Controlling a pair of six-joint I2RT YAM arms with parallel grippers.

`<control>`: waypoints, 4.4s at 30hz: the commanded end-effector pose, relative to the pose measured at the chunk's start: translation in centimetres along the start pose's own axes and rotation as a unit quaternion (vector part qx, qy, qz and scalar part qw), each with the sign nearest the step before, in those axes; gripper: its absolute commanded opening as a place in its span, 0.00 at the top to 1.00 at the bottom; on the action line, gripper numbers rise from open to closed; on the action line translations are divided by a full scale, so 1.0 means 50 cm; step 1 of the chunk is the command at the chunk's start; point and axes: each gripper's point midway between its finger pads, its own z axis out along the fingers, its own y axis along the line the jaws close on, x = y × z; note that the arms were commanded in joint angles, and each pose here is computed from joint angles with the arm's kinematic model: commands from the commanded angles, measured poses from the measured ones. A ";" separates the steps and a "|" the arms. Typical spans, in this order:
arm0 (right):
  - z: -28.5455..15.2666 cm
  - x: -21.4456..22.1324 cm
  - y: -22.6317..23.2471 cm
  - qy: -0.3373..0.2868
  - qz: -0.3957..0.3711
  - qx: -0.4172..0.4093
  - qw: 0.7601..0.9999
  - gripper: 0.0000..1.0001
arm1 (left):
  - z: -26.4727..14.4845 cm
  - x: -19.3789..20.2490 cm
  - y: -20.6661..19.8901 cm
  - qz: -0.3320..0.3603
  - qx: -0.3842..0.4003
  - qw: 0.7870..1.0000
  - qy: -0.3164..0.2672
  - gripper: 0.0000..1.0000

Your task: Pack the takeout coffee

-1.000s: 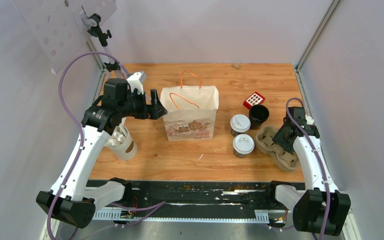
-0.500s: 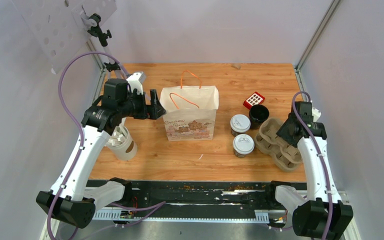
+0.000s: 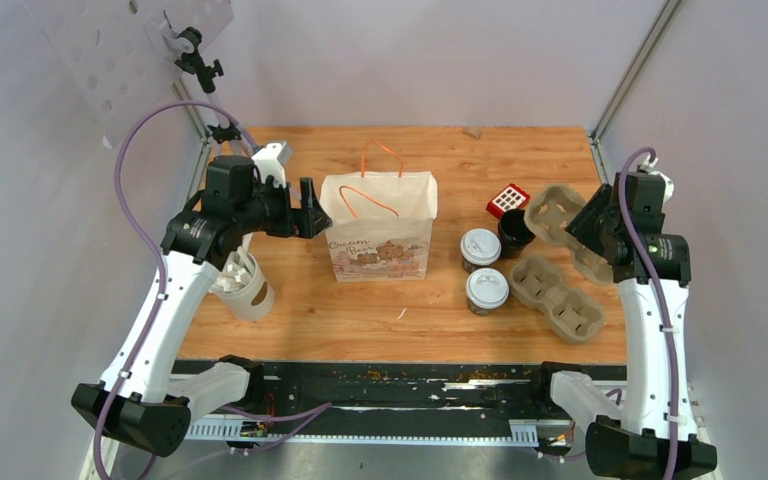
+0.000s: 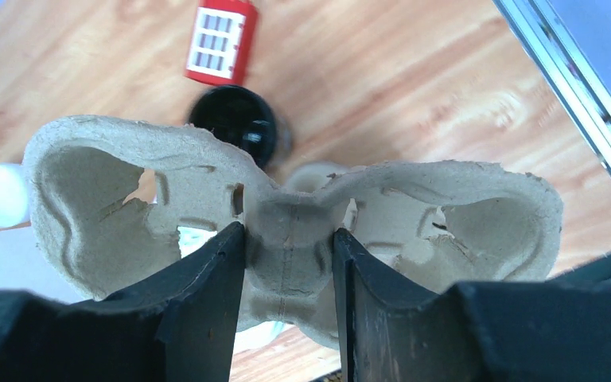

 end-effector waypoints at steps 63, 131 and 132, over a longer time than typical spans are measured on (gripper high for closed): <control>-0.205 0.164 0.708 0.160 -0.034 -0.499 0.851 0.62 | 0.062 -0.106 -0.033 -0.035 0.060 0.996 -0.056 0.68; -0.098 0.260 0.670 0.200 -0.133 -0.356 0.903 0.63 | 0.110 -0.139 -0.031 -0.034 0.066 0.997 -0.032 0.54; -0.097 0.261 0.669 0.200 -0.133 -0.355 0.904 0.63 | 0.109 -0.139 -0.031 -0.033 0.067 0.997 -0.032 0.56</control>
